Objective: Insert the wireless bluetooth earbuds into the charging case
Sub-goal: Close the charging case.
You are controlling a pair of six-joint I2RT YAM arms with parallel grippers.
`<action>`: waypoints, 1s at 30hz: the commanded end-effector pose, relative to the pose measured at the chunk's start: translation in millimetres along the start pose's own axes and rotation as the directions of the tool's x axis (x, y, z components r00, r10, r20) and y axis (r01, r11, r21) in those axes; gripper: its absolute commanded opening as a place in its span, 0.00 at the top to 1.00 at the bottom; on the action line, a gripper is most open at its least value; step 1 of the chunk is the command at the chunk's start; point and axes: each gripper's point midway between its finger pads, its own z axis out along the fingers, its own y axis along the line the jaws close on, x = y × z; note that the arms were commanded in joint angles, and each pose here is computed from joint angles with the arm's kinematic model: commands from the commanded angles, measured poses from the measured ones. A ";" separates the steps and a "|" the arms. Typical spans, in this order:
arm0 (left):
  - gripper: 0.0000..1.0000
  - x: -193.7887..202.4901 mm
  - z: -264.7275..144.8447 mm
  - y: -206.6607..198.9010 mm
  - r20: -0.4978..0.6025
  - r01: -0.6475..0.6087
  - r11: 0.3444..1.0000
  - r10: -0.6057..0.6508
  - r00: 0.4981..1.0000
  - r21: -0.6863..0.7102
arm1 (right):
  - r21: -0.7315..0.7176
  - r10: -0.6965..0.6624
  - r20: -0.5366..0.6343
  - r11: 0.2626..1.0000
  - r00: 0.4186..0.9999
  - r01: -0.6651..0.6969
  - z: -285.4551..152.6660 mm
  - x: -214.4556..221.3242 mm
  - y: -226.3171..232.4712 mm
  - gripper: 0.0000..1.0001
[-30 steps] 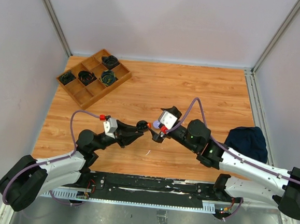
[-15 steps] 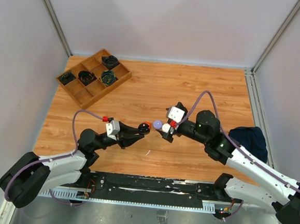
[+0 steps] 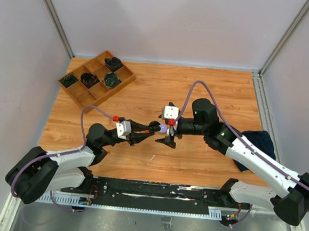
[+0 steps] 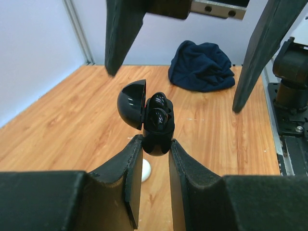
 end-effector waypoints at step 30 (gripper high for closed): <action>1.00 -3.8 14.8 21.6 -0.003 0.120 0.990 -0.120 0.993 -0.081 | -0.075 0.018 -0.092 0.997 0.996 -0.025 -18.0 8.6 13.1 0.07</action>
